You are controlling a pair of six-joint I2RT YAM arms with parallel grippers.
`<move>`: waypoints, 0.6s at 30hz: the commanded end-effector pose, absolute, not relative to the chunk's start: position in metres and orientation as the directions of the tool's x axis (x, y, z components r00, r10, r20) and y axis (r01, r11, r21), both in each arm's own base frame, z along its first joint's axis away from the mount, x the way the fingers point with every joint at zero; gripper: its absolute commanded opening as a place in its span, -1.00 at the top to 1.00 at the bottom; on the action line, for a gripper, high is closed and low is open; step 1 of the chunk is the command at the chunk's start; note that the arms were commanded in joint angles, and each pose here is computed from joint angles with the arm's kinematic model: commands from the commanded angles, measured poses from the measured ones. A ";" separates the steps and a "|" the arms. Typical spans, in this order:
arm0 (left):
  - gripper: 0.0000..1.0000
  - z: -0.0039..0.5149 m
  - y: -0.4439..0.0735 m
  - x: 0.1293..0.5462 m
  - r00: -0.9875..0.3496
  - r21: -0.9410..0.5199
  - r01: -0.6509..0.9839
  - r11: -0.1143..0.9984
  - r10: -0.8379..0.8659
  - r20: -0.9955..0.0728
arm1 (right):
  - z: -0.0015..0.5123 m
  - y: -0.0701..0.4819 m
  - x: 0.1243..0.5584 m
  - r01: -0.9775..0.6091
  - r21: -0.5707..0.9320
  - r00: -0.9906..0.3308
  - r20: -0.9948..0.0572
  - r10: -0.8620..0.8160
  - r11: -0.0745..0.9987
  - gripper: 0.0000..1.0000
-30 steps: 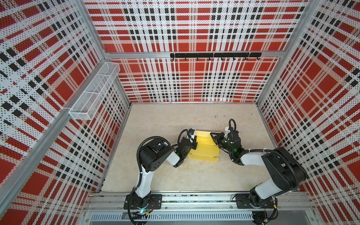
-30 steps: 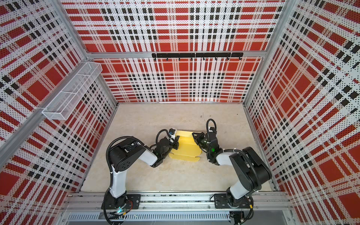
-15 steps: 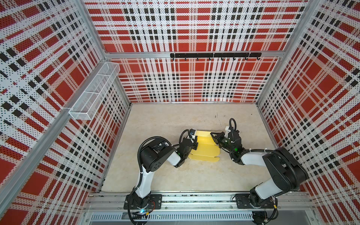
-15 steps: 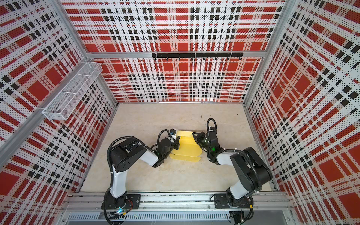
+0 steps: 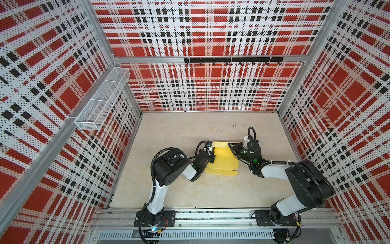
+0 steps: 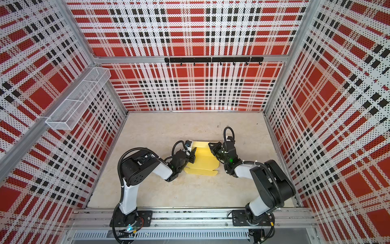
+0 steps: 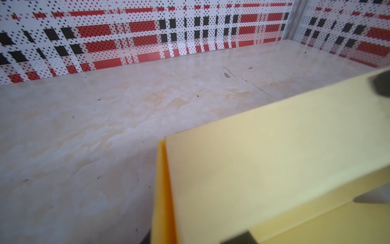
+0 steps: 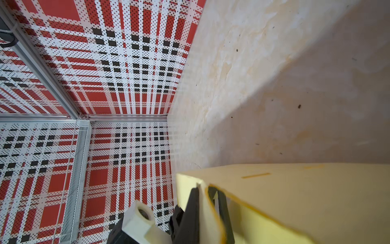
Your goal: Fold the paper box
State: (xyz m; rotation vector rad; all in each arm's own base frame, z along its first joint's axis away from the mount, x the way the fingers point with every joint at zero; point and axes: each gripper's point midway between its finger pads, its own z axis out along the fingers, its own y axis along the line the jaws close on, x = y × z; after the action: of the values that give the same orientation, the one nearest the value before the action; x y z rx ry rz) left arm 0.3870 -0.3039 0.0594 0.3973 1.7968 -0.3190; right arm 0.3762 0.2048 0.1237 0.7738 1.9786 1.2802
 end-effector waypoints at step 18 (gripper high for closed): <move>0.80 0.077 -0.315 0.393 -0.219 -0.042 0.508 0.860 0.082 -0.972 | 0.126 0.199 0.324 0.137 0.906 -0.657 -0.220 0.721 0.401 0.27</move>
State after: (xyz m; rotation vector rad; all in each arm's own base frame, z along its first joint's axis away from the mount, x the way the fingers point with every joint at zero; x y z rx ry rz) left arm 0.3895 -0.3081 0.0599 0.4273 1.7993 -0.3632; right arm 0.3370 0.1971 0.1210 0.7564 2.0487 1.2498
